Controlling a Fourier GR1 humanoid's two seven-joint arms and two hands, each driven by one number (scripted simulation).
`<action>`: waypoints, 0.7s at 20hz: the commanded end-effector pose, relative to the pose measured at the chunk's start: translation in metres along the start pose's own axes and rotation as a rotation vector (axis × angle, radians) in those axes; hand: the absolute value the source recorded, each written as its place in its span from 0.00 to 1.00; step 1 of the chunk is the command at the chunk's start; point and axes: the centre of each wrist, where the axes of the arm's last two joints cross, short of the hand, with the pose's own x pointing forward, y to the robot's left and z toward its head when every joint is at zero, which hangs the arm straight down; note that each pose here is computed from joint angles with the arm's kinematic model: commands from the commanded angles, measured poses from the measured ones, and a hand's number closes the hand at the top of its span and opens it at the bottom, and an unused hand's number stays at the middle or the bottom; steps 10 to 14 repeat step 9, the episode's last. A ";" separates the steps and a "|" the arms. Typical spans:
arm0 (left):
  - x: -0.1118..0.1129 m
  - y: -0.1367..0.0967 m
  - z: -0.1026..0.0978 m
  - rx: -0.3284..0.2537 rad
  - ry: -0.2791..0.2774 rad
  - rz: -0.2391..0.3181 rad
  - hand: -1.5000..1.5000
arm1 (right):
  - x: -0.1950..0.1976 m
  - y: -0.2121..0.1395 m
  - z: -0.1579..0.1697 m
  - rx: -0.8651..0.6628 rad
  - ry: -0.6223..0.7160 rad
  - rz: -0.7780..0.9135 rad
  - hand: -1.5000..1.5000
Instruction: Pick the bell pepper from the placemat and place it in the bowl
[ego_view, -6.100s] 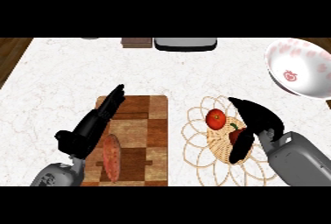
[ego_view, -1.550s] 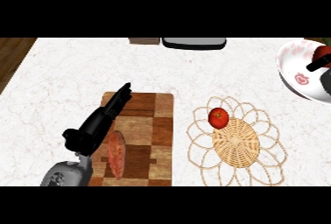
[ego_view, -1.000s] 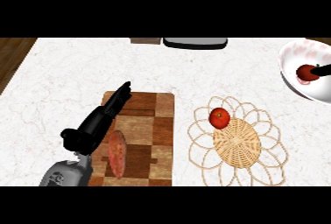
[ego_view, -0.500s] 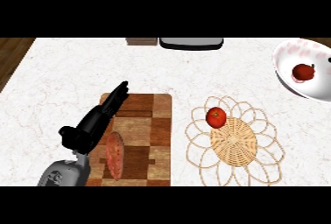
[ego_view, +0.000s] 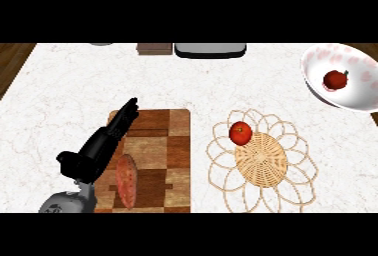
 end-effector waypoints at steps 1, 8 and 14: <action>-0.002 -0.005 0.004 0.018 0.000 -0.003 0.50 | -0.033 -0.042 -0.023 -0.034 -0.017 -0.045 0.00; -0.002 0.008 0.011 0.011 0.015 -0.004 0.50 | -0.097 -0.091 -0.012 0.052 -0.009 -0.099 0.00; -0.004 0.000 -0.008 0.007 -0.026 0.012 0.50 | -0.096 -0.104 -0.018 0.042 -0.022 -0.091 0.00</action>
